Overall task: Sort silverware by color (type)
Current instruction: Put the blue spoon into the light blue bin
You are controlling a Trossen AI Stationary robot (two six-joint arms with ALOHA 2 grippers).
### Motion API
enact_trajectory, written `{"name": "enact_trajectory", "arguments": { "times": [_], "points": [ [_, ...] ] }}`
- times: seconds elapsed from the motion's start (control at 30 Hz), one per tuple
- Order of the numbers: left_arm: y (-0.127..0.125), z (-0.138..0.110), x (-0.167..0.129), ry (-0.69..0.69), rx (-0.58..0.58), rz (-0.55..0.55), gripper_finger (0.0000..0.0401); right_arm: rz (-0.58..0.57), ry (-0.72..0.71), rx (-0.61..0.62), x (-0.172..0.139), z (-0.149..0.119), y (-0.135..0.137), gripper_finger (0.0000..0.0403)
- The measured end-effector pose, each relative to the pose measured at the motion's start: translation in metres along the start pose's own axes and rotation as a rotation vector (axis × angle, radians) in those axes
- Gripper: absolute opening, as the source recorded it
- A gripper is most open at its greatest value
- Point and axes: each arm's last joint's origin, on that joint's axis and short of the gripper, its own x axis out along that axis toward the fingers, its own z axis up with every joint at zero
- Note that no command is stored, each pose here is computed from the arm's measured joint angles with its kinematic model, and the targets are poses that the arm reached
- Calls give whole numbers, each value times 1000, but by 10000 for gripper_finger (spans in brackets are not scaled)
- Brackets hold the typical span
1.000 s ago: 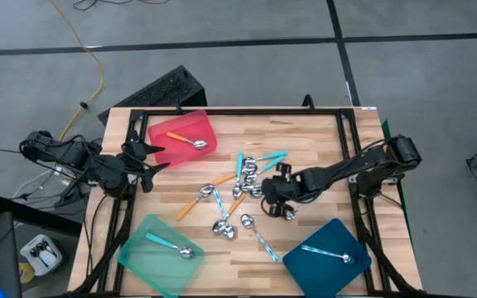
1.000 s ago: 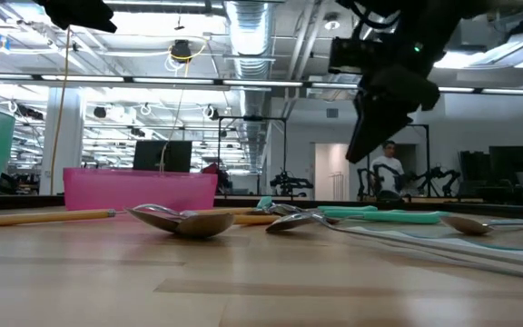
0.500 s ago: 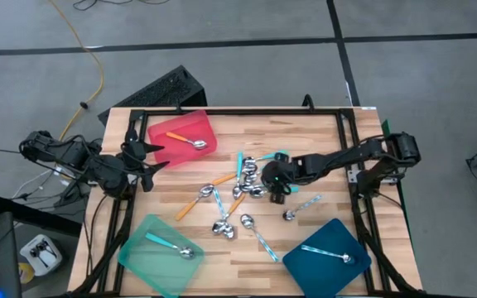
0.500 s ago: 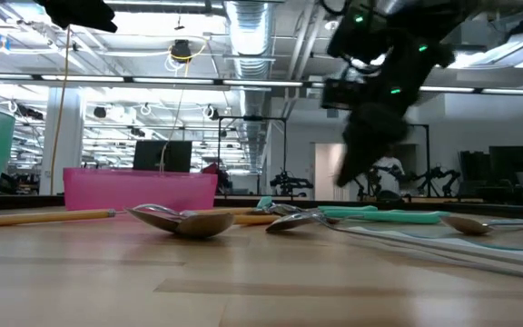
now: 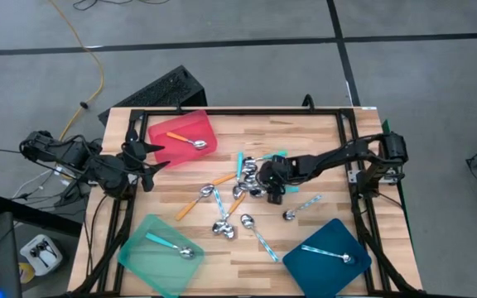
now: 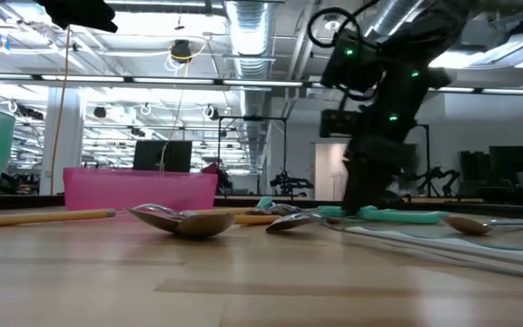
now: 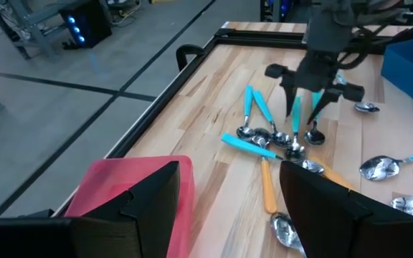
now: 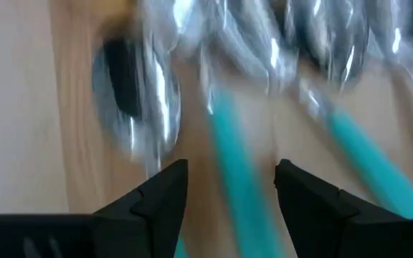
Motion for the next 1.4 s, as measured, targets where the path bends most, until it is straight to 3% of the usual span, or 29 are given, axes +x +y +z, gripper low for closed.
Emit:
{"name": "enact_trajectory", "arguments": {
  "times": [0.3, 0.67, 1.03, 1.23, 1.4],
  "points": [
    [0, 1, 0, -6, -7, -2, 226, 7, 12, 21, 6, -1, 1, 213],
    [-1, 1, 0, -6, -7, -2, 226, -5, 49, 78, 11, -4, -4, 79],
    [-1, 1, 0, -5, -6, -2, 226, -42, -45, 91, 0, 11, 3, 78],
    [-1, 1, 0, -5, -6, -2, 226, -51, -177, 97, -12, 33, 8, 78],
    [-1, 1, 0, -6, -6, -2, 226, -19, -371, 119, -20, 53, 15, 78]
  ]
}}
